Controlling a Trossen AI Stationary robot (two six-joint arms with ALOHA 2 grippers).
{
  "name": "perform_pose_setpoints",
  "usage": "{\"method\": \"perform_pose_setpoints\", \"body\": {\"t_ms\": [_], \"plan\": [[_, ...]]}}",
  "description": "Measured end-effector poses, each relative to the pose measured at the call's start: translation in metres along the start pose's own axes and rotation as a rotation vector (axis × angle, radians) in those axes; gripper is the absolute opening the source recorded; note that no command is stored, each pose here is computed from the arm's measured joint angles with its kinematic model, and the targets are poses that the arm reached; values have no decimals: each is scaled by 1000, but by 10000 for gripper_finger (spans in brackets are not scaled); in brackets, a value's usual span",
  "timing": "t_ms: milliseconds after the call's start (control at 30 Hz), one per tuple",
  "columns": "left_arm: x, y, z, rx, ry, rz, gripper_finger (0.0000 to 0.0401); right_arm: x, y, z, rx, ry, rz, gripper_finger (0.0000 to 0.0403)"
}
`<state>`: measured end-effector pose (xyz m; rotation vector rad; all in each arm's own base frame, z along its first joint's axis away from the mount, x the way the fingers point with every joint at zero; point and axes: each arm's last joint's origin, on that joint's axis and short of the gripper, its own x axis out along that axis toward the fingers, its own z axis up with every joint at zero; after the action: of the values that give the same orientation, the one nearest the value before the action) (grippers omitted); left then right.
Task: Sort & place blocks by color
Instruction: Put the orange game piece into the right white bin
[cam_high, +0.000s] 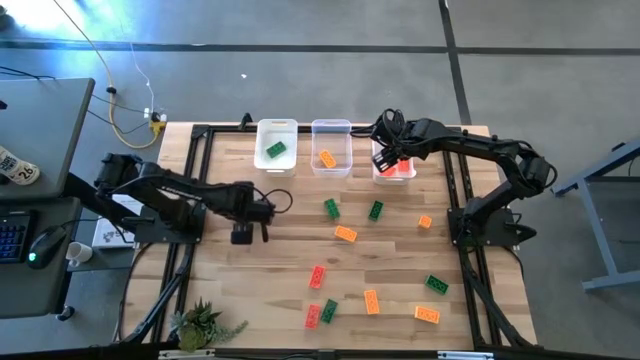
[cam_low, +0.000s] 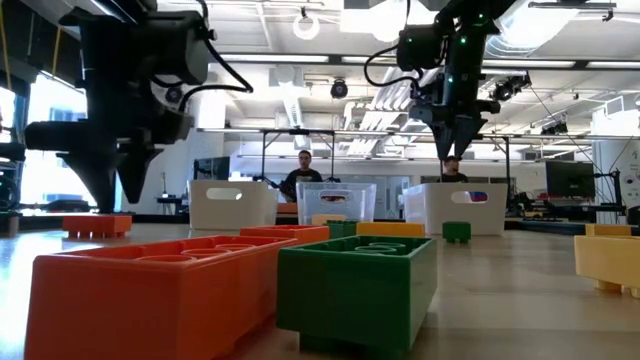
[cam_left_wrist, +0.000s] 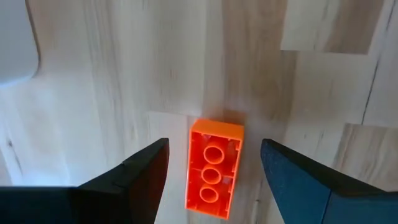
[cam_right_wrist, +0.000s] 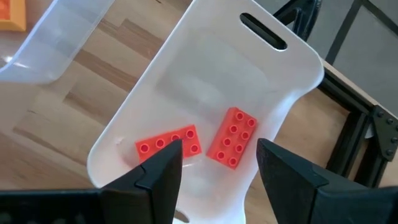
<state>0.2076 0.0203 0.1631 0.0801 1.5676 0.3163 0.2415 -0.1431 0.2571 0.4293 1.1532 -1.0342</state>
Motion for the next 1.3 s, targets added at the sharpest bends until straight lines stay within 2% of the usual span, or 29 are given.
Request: {"method": "perform_pose_setpoints", "body": {"t_ms": [433,800,1300], "plan": [[7,23,0,-65,27,-115,241,0,0,0,-8,8,16,195],[12,25,-1,-9,80,-115,241,0,0,0,-8,7,16,195],[39,19,7,40,205,-103,239,0,1,0,-7,5,18,195]]}}
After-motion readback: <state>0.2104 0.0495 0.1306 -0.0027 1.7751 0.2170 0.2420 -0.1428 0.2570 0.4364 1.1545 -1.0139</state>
